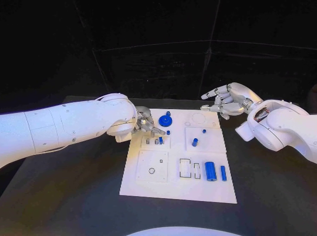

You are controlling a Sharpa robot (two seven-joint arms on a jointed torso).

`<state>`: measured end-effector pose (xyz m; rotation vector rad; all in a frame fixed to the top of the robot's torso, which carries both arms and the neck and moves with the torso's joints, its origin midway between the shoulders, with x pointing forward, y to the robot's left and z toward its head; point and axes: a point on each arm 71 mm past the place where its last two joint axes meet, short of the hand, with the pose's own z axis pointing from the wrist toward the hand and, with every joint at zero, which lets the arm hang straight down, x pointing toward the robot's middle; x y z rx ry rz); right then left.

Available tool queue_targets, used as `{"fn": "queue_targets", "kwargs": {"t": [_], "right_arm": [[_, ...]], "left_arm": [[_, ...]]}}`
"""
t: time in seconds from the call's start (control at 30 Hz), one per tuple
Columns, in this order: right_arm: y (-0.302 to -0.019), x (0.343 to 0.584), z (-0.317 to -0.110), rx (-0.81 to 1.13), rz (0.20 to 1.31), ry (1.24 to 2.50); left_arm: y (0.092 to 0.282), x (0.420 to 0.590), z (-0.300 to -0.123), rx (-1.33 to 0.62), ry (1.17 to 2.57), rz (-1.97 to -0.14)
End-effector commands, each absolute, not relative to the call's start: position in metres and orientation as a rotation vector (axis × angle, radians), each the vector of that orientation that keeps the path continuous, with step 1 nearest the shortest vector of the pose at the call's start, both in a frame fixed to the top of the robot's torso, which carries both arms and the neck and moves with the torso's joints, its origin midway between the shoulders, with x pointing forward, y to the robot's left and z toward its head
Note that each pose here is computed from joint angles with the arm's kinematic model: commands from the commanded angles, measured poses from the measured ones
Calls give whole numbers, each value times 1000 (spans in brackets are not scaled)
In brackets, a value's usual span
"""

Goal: Assemble the parts on the task board

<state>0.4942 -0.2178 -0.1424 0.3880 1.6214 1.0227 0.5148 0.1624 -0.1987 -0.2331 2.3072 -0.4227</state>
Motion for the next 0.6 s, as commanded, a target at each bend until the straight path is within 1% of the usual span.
{"fn": "queue_targets", "kwargs": {"t": [0.03,0.23,0.6], "right_arm": [[-217,495,-143,367,1008,1647],[-215,496,-144,363,1003,1652],[-213,499,-145,346,991,1656]], "left_arm": [[160,516,-202,-200,2341,-351],[150,518,-205,-180,2347,-345],[139,518,-205,-161,2352,-349]]}}
